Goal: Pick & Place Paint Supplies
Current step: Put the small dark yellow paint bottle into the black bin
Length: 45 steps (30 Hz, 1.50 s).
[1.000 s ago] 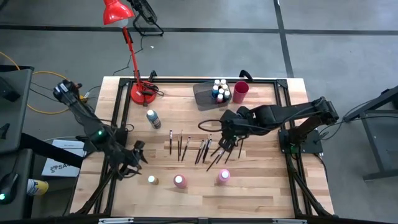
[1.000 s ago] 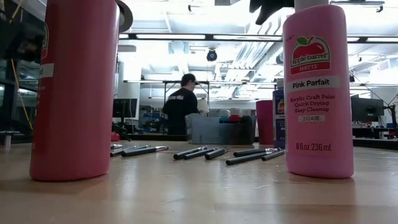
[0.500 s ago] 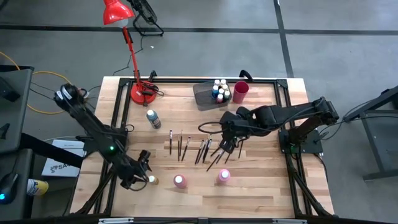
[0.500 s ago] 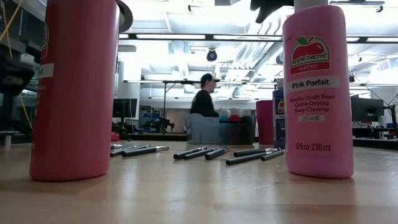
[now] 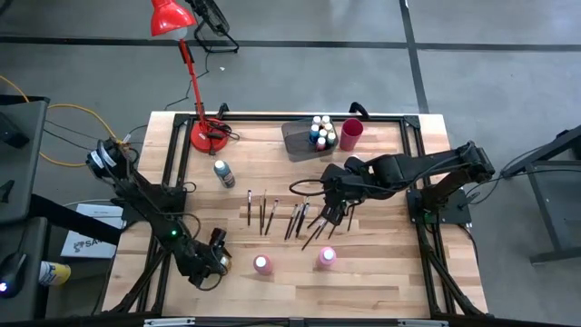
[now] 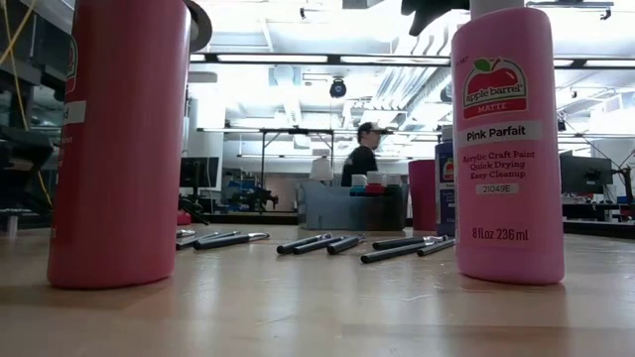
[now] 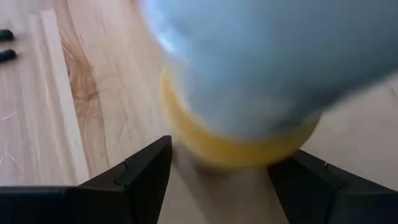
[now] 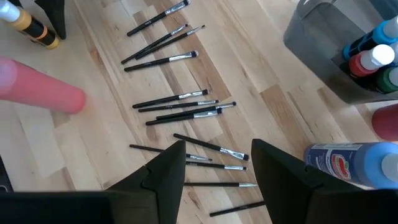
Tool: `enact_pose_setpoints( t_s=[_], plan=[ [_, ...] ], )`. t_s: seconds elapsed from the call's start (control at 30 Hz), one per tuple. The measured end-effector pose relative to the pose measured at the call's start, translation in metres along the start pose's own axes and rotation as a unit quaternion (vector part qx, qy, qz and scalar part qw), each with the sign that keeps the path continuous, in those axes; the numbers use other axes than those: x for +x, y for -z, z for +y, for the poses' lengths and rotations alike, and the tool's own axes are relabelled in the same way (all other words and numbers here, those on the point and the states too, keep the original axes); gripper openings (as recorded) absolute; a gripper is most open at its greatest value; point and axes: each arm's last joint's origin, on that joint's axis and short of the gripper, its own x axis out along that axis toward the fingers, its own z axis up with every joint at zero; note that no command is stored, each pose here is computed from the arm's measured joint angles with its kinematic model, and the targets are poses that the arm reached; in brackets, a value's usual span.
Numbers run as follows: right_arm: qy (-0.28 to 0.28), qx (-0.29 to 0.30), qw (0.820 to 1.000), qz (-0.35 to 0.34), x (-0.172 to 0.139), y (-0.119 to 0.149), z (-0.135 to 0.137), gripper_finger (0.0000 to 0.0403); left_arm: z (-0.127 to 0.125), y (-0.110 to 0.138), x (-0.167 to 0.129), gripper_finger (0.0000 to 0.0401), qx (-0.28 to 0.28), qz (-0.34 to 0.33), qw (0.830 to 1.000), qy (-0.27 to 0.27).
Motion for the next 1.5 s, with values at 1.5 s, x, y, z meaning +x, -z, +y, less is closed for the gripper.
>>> enact_pose_setpoints(
  t_s=[1.5],
  plan=[
    [-0.063,-0.009,0.997,-0.034,-0.001,-0.009,0.009,0.0176,-0.004,-0.036,-0.011,0.0143,-0.164,-0.192,0.962,-0.103]
  ],
)
